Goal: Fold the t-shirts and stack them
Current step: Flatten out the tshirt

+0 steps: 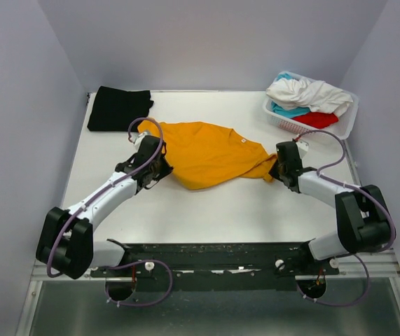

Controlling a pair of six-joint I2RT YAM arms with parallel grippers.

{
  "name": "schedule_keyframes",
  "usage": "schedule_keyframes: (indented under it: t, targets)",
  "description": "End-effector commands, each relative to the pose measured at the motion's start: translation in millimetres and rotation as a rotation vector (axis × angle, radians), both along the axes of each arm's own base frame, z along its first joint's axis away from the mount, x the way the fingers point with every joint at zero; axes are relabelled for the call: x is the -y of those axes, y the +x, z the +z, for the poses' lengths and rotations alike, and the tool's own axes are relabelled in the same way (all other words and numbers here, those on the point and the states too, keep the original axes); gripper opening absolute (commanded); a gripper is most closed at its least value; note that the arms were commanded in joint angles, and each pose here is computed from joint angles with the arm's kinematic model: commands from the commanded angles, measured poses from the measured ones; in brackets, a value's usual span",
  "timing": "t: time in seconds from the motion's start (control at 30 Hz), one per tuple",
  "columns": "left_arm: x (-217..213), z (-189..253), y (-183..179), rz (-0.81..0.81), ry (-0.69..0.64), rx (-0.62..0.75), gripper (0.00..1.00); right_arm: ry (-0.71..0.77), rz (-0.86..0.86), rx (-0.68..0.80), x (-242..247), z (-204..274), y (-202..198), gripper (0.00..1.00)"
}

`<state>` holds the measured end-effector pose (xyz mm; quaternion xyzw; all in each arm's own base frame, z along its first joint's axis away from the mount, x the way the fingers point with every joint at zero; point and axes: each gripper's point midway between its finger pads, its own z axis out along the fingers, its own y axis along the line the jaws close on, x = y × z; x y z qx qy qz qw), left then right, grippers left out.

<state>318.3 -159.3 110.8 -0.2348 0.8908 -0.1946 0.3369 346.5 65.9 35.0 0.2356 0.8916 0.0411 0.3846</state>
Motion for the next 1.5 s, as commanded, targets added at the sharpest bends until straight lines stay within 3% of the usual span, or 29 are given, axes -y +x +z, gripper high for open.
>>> schedule_keyframes:
  t: [0.0, 0.3, 0.63, 0.97, 1.07, 1.2, 1.47]
  targets:
    - [-22.0, 8.6, -12.0, 0.032, 0.073, 0.001, 0.00, -0.065, -0.079, 0.058, 18.2, 29.1, 7.4, 0.12]
    - [-55.6, 91.3, -7.8, 0.129, 0.062, 0.216, 0.00, -0.214, -0.043, 0.216, 42.0, 120.8, 1.8, 0.11]
    - [-65.6, 246.4, 18.3, 0.097, -0.016, 0.527, 0.00, -0.206, 0.129, 0.623, 16.4, 295.2, 28.0, 0.07]
    - [-85.0, 364.8, -67.6, 0.042, -0.038, 0.886, 0.00, -0.125, 0.298, 0.955, 1.7, 446.9, -55.6, 0.06]
    - [-87.2, 386.5, -84.2, 0.023, -0.035, 0.956, 0.00, -0.124, 0.285, 1.018, 6.1, 471.4, -69.4, 0.06]
    - [-87.5, 397.8, -74.6, 0.022, -0.001, 0.954, 0.00, -0.165, 0.270, 1.020, 8.7, 482.6, -57.8, 0.06]
    - [-87.0, 379.4, 25.7, 0.023, 0.088, 0.796, 0.00, -0.316, 0.171, 0.953, 14.1, 455.9, 32.1, 0.06]
